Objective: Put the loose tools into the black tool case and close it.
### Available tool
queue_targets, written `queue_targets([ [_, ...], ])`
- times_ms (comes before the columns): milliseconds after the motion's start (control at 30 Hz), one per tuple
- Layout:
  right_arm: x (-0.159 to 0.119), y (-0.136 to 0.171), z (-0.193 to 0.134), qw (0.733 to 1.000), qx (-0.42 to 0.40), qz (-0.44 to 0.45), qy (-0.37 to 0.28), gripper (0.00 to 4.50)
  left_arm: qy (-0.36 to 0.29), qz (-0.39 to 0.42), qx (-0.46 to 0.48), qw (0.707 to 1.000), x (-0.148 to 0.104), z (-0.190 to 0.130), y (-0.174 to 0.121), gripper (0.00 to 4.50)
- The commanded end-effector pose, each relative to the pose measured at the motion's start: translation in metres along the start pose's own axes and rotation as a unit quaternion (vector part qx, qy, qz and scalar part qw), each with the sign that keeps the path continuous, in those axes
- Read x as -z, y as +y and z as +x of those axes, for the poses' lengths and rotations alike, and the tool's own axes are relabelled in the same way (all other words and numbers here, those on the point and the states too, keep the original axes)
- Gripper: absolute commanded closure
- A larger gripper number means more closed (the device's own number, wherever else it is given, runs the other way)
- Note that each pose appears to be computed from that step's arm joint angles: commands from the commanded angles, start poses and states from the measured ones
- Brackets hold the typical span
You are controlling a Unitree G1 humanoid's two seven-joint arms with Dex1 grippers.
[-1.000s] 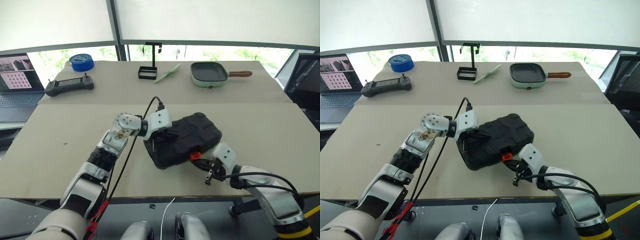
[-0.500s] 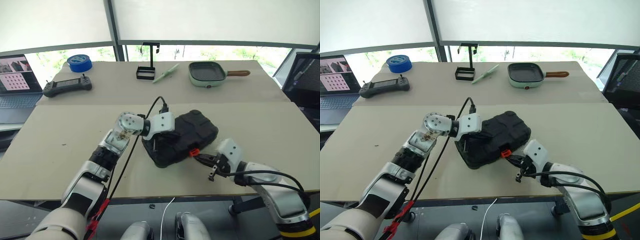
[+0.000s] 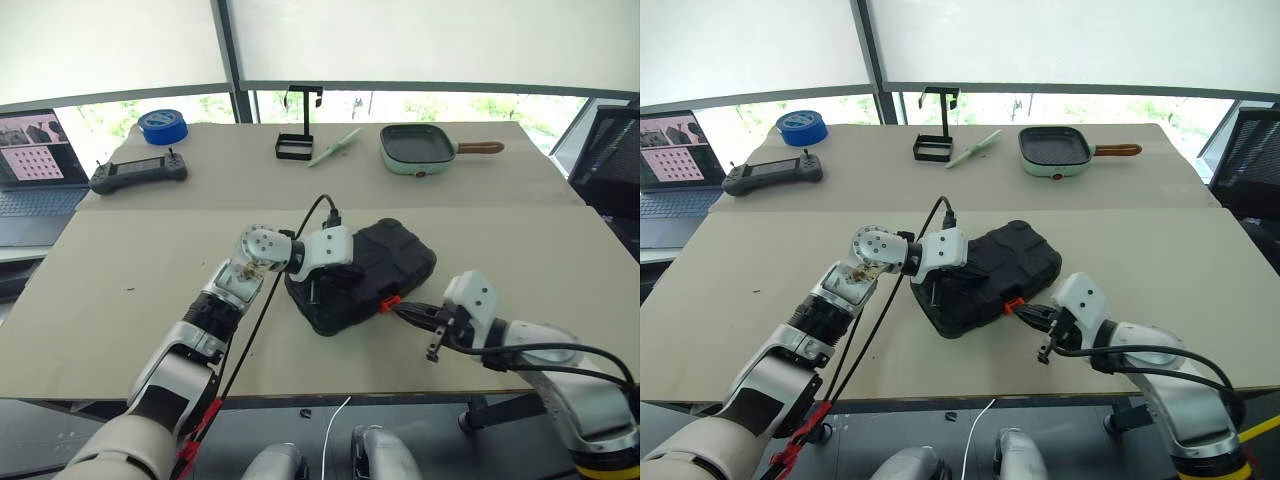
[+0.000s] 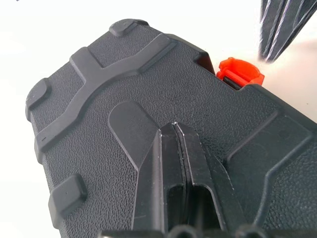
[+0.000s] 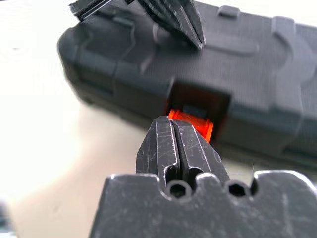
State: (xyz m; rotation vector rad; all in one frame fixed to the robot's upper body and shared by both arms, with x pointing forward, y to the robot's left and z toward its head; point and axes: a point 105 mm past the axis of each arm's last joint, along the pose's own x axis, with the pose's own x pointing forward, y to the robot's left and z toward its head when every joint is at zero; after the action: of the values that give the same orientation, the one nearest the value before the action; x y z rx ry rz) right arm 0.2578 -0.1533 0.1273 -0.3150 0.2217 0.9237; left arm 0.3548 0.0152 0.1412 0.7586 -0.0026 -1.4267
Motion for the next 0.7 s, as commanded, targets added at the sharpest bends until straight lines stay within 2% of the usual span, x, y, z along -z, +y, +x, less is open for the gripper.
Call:
queue_targets([
  [33, 0.005, 0.003, -0.006, 1.0, -0.013, -0.009, 0.015, 4.5, 0.05, -0.032, 0.029, 0.998, 0.032, 0.002, -0.018, 4.47],
  [233, 0.016, -0.014, 0.011, 0.999, 0.029, -0.014, 0.022, 4.5, 0.045, -0.027, 0.026, 0.998, 0.027, 0.006, -0.015, 4.47],
  [467, -0.02, -0.019, 0.029, 0.999, 0.012, -0.008, -0.038, 4.5, 0.047, -0.026, 0.027, 0.998, 0.028, 0.005, -0.016, 4.47],
  [700, -0.02, -0.016, 0.035, 0.999, 0.007, -0.009, -0.032, 4.5, 0.048, -0.031, 0.024, 0.998, 0.03, 0.005, -0.016, 4.47],
])
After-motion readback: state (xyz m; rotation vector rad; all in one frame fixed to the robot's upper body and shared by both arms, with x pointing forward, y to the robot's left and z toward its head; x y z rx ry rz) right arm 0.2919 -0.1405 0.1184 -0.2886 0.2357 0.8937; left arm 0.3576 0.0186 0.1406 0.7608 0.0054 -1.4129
